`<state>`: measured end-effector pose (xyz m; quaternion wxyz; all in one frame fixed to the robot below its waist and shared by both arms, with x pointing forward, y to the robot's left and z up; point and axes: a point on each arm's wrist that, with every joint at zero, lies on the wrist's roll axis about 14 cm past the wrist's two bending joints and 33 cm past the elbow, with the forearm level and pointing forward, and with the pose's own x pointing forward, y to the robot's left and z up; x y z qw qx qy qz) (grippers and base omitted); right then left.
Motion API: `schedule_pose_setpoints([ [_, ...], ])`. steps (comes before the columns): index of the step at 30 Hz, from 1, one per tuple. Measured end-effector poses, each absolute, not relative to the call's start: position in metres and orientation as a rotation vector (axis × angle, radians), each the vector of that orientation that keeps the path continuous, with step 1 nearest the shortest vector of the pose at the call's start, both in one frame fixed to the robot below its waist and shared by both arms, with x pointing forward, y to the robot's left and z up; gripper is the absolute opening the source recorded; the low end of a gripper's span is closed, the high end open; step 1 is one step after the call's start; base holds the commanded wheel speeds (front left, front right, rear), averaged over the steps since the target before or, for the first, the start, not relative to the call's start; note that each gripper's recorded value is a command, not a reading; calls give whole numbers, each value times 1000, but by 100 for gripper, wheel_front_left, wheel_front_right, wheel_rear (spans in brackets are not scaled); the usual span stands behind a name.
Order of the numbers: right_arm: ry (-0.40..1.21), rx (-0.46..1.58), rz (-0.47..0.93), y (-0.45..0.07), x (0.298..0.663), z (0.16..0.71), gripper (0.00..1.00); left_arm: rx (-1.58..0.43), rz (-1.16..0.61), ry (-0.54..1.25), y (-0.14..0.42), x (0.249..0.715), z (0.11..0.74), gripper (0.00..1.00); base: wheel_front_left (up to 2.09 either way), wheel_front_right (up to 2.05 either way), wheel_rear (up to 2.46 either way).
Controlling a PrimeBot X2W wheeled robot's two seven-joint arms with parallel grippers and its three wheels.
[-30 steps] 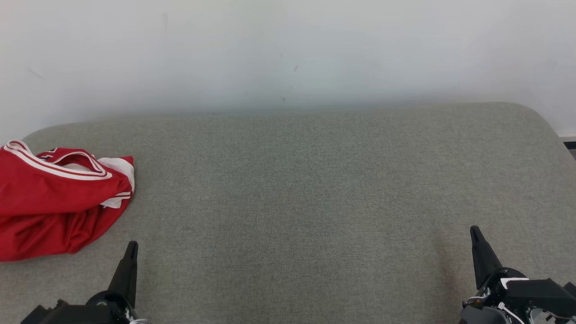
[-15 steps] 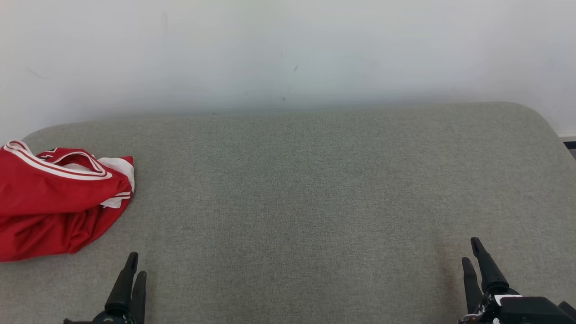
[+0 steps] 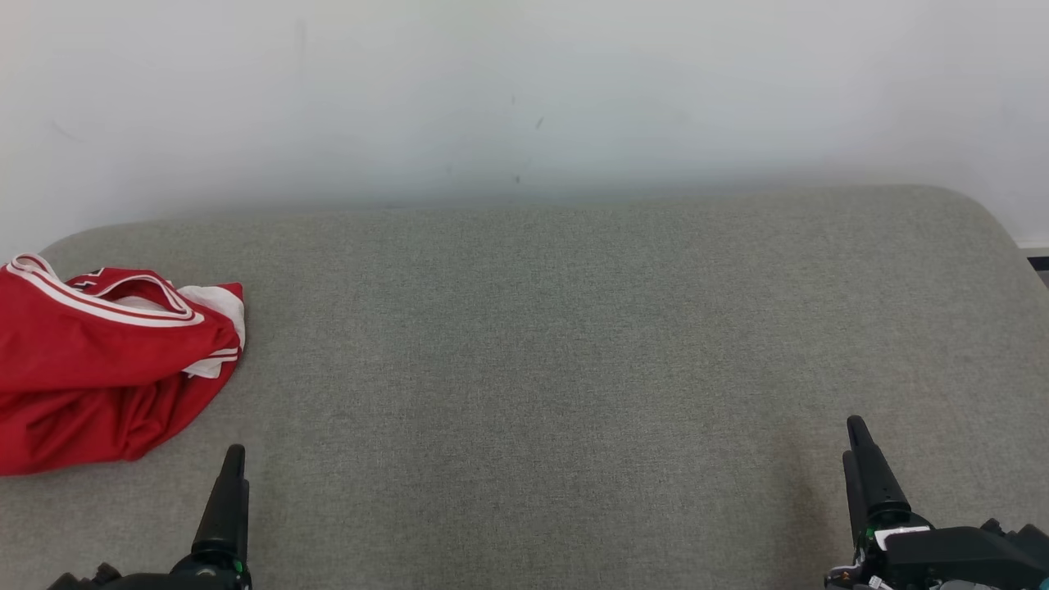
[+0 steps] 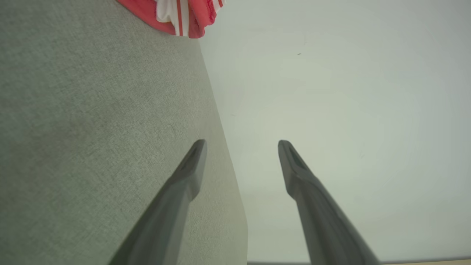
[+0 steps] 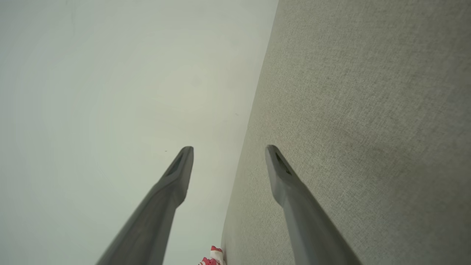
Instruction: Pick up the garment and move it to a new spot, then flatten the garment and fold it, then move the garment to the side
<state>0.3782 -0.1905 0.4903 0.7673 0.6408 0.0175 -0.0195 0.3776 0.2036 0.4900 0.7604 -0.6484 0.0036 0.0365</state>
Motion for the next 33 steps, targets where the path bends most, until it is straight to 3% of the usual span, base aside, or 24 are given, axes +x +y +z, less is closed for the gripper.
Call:
schedule_pose_setpoints([
  [33, -6, 759, 74, -163, 378, 511, 100, -693, 64, -73, 207, 379, 523, 100, 0, 0, 0],
])
